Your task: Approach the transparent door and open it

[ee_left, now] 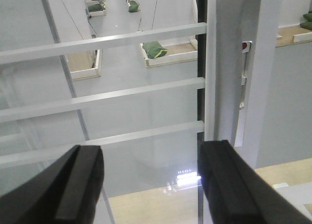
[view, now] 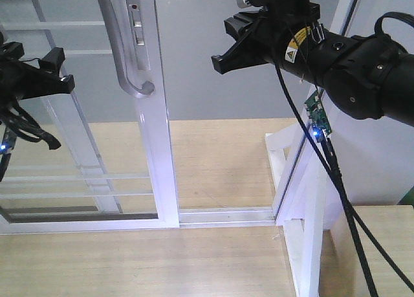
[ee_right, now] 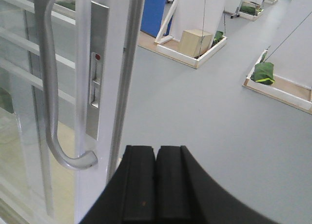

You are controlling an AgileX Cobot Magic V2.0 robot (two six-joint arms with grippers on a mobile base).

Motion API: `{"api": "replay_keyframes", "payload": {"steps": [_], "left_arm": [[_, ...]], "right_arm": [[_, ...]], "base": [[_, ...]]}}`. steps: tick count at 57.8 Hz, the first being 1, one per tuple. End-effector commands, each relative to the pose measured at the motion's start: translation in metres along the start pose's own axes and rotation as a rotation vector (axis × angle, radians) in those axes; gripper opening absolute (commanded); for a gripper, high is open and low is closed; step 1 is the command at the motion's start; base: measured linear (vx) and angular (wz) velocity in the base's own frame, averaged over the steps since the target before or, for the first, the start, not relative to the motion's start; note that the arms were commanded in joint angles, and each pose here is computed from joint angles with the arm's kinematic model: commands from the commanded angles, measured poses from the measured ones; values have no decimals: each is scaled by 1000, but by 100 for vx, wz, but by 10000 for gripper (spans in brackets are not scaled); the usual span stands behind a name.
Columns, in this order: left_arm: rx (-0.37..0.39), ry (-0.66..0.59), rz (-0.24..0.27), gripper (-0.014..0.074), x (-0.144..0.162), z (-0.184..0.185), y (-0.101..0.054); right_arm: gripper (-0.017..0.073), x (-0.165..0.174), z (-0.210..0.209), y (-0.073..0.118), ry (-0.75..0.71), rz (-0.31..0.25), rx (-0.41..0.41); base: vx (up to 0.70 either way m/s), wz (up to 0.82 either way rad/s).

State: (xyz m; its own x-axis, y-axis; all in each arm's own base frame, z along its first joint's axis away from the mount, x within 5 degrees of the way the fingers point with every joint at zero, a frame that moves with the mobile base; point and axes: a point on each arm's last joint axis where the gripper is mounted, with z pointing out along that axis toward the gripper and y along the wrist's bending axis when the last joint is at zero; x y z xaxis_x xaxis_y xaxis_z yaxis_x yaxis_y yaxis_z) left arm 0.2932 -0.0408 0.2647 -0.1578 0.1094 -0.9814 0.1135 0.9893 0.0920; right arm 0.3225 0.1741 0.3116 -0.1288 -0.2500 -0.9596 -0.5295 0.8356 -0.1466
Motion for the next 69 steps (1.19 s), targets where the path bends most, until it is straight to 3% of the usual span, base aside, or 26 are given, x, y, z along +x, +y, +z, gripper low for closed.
{"api": "replay_keyframes", "payload": {"steps": [1,13,34,38,41,45,51,59,69], "left_arm": [[-25,-140,-15,514,-22,11,2],[-25,-141,-16,477,-26,42,0],[-31,-149,-21,470,-29,79,0],[-59,-149,-47,470,-29,85,6],[-110,-149,-107,470,-29,90,17],[-145,-150,-141,470,-29,94,27],[-142,-143,-120,470,-31,98,30],[-92,-130,-41,470,-33,103,25],[-91,-138,-86,457,-33,111,27]], "right_arm": [[-9,-29,-14,-1,-127,-23,2],[-9,-28,-14,-2,-124,-68,5],[-9,-27,-13,-2,-121,-71,5],[-9,-27,-13,-2,-121,-79,6],[-9,-27,-13,-2,-119,-87,7],[-9,-27,-13,-2,-119,-103,8],[-9,-27,-13,-2,-120,-104,8],[-9,-27,-13,-2,-120,-104,8],[-9,-27,-13,-2,-121,-104,8]], "base": [[0,0],[0,0],[0,0],[0,0],[0,0],[0,0],[0,0],[0,0],[0,0]]}}
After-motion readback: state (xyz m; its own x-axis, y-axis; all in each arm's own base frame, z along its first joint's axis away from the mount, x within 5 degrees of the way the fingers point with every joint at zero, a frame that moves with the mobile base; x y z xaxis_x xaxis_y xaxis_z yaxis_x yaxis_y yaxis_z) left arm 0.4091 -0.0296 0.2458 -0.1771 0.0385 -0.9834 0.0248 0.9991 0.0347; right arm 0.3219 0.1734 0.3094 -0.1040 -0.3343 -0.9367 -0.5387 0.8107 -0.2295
